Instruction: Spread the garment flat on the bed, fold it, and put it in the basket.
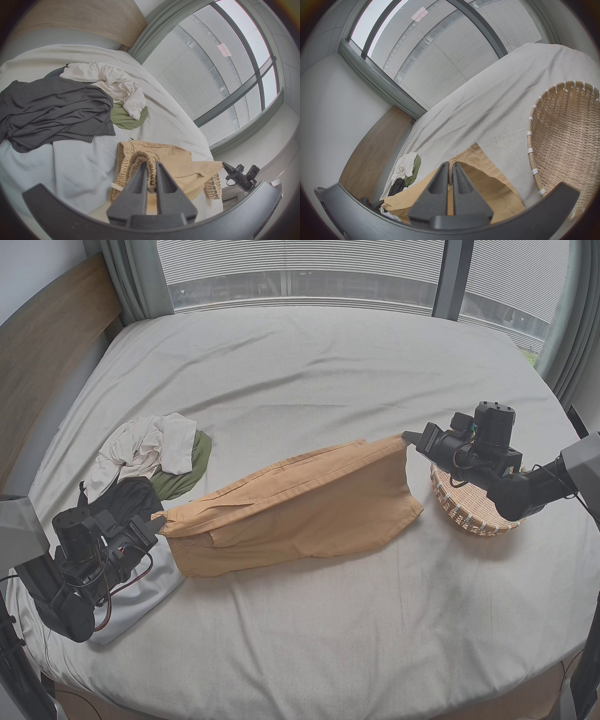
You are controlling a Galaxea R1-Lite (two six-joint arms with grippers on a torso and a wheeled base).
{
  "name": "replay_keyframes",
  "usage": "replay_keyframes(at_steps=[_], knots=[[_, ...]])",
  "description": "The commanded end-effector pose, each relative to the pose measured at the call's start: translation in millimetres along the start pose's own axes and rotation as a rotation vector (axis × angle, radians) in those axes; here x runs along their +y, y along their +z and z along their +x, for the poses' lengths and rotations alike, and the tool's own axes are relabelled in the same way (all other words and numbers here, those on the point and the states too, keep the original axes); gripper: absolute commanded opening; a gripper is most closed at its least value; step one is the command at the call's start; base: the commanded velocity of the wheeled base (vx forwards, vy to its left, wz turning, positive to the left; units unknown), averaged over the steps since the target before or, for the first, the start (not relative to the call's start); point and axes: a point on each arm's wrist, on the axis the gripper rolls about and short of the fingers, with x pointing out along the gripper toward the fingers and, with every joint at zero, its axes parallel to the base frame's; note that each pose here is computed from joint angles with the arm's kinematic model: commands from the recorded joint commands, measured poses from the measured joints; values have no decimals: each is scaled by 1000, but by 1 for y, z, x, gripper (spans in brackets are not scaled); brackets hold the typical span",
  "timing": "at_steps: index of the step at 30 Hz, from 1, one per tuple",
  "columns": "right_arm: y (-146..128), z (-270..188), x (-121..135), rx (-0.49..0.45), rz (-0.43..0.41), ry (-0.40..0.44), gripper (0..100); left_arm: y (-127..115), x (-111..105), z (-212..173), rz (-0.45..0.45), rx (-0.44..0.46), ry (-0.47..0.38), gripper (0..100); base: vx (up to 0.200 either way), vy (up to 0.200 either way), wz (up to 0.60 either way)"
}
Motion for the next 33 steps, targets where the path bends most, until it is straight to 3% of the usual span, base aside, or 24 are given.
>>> replay_keyframes(at_steps=[1, 5, 6, 17, 24, 30, 33], knots=[[-4, 9, -4, 4, 0, 0, 0, -2, 2, 4, -3, 9, 3, 0, 0, 0, 0], [-3, 14, -6, -1, 1, 2, 0, -5, 4, 7, -5, 23, 1, 0, 0, 0, 0], [-3, 16, -6, -4, 3, 2, 100, -6, 4, 8, -5, 25, 3, 100, 0, 0, 0], [1, 7, -7, -14, 29, -24, 100, 4, 18, 13, -17, -37, 68, 100, 0, 0, 0], [-40, -23, -20, 121, 80, -105, 100, -7, -4, -11, -8, 17, 8, 100, 0, 0, 0], [-70, -38, -34, 171, 167, -149, 100, -20, -18, -34, 7, 98, -95, 100, 0, 0, 0], [-76, -41, -36, 187, 185, -160, 100, -22, -17, -37, 20, 110, -105, 100, 0, 0, 0]])
